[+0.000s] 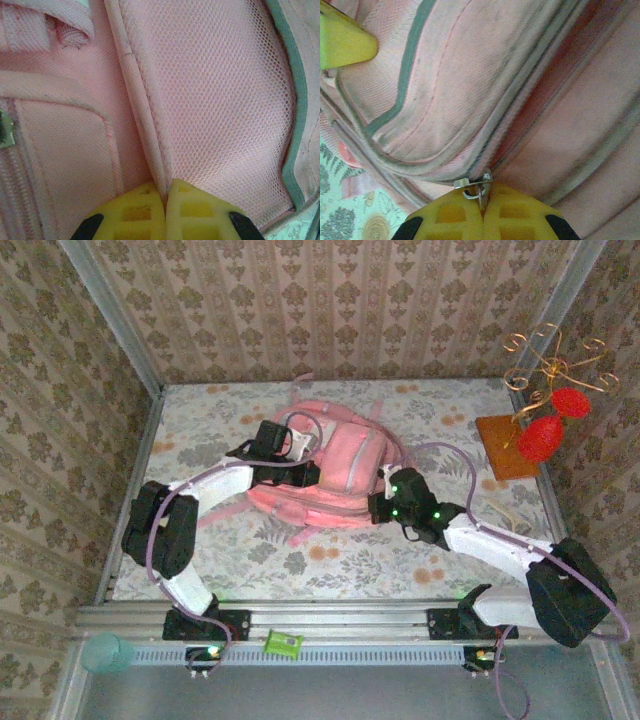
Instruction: Pack books, pencil case, and school supplies into a backpack
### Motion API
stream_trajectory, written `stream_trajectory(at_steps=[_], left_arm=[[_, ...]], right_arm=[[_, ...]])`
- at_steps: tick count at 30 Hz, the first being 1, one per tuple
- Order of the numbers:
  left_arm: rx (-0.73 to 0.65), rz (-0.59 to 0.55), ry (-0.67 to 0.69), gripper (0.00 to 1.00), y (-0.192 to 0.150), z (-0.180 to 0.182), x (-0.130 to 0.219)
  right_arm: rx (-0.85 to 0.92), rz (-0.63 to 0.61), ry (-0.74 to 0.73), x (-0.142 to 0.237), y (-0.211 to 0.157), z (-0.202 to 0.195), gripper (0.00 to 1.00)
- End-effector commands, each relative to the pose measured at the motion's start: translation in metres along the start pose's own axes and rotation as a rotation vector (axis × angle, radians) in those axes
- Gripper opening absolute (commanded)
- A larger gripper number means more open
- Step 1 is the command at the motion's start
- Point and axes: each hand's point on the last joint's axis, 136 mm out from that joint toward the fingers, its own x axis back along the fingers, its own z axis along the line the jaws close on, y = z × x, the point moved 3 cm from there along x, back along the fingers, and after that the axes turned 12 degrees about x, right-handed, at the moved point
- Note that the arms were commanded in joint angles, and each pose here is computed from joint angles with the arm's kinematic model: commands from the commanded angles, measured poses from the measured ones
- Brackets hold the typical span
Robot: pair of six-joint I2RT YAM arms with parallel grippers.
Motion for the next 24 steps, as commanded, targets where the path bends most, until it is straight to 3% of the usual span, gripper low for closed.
stream_trajectory(at_steps=[1,11,17,20,24], left_arm=[[0.074,0.038,0.318,0.0,-0.015,0.078,0.015],[0.067,0.021,0.305,0.0,-0.011,0.073,0.018],[0.072,0.019,0.282,0.0,-0.009,0.068,0.018],[0.08,0.014,0.268,0.09,-0.007,0.064,0.02],[0.081,0.013,0.261,0.12,-0.008,0.062,0.019]], right_arm=[[-0.016,0.064,-0.211,0.016,-0.014,-0.049,0.0],[0.027,0.017,0.003,0.019,-0.002,-0.019,0.0],[0.06,0.007,0.032,0.019,-0.001,-0.015,0.0],[0.048,0.023,0.026,0.012,-0.003,-0.017,0.0],[0.037,0.034,0.046,-0.001,-0.007,-0.015,0.0]])
